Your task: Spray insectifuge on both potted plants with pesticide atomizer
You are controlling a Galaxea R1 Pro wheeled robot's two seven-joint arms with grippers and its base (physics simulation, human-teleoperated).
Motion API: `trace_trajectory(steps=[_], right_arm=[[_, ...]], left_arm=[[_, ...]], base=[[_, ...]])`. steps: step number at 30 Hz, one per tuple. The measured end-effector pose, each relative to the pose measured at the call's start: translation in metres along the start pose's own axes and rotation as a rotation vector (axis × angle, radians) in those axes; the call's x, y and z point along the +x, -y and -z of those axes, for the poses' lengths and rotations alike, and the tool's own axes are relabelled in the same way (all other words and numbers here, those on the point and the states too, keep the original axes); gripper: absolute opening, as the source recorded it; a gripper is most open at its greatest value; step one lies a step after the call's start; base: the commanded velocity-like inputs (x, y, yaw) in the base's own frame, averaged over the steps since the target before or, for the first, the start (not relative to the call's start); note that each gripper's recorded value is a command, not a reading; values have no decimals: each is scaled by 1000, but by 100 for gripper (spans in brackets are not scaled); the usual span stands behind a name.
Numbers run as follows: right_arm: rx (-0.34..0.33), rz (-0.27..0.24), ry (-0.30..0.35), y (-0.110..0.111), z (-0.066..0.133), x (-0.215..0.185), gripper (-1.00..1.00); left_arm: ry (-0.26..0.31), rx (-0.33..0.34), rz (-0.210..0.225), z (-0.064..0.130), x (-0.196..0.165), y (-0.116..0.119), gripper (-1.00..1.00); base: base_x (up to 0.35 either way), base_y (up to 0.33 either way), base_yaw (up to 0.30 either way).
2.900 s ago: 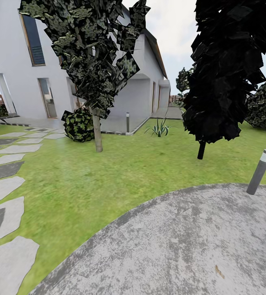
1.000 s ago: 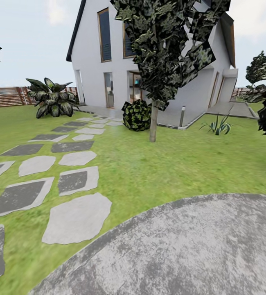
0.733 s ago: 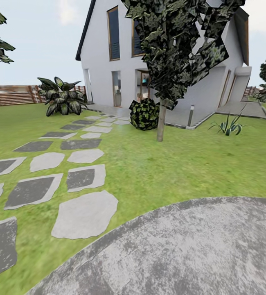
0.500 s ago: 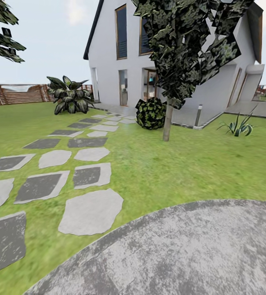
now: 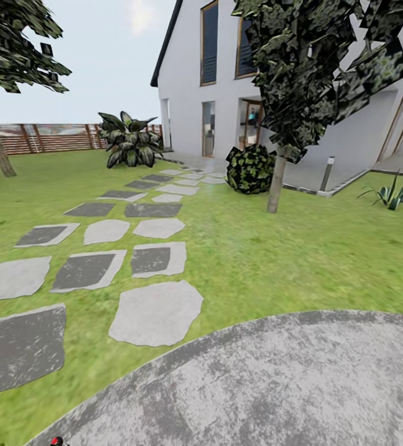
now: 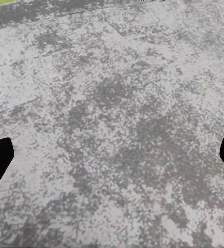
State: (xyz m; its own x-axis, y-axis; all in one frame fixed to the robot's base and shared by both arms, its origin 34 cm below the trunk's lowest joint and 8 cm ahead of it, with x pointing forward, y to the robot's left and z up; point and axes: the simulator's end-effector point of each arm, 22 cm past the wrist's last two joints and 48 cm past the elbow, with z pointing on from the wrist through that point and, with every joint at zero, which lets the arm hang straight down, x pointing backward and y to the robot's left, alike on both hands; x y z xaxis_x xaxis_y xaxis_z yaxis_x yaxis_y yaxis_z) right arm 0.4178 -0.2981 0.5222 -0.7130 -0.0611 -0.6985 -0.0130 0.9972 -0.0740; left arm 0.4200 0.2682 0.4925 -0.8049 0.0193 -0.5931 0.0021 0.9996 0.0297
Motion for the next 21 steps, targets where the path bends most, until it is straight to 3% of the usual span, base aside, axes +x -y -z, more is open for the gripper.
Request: trace_trajectory(steps=[9,21], right_arm=[[-1,1,-9,0,0,4,100],[-3,3,-21,-3,-14,24,100]], left_arm=[[-9,-5,3,0,4,-2,100],[-21,-7,4,-17,22,-4,100]], base=[[0,0,224],[0,0,224]])
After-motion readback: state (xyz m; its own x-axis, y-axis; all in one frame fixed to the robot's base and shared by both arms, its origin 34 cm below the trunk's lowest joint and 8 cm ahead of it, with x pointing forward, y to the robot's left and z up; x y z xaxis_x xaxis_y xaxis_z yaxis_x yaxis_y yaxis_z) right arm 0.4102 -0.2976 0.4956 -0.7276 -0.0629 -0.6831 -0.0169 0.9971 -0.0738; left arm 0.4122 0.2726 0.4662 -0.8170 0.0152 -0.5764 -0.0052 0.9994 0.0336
